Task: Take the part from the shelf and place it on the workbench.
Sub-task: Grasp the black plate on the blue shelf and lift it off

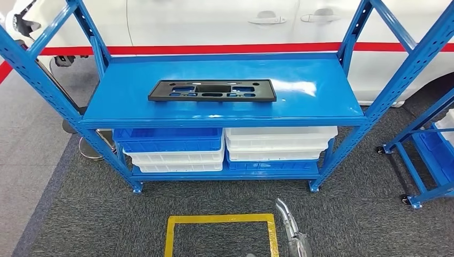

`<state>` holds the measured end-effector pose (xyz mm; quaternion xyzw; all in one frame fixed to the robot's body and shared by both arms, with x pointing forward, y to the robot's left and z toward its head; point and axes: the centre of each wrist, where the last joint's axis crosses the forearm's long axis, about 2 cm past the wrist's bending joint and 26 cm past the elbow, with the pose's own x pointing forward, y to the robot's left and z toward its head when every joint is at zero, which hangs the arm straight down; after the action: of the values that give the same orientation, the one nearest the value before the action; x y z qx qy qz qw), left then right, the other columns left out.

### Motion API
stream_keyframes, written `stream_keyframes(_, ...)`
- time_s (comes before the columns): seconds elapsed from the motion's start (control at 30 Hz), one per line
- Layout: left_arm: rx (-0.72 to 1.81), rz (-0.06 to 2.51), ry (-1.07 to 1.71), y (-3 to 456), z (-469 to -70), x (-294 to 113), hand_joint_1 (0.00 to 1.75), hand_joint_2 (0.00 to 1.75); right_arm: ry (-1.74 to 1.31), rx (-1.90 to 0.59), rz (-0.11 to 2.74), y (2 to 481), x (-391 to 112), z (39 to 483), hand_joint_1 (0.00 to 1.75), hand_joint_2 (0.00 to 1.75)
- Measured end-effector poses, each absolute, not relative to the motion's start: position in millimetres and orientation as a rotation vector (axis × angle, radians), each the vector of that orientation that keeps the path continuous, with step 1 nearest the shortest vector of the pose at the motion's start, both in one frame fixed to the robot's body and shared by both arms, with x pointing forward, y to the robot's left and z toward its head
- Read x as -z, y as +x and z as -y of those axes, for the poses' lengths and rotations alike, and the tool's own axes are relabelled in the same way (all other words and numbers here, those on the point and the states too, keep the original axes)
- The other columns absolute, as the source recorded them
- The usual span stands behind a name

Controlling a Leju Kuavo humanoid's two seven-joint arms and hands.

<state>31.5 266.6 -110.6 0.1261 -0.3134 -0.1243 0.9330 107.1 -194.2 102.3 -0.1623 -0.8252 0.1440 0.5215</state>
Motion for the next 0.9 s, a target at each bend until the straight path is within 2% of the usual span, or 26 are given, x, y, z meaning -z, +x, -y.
stream_keyframes(0.4, 0.279, 0.633, 0.25, 33, -265, 110, 0.0, 0.0, -0.453, -0.447, 1.992, 105, -111, 193, 0.0, 1.75)
stream_keyframes(0.73, 0.302, 0.63, 0.245, 36, -266, 110, 0.0, 0.0, -0.987, -0.819, 2.161, 140, -129, 184, 0.0, 1.75)
stream_keyframes(0.9, 0.309, 0.629, 0.233, 39, -264, 110, 0.0, 0.0, -1.09, -0.874, 2.162, 149, -132, 177, 0.0, 1.75)
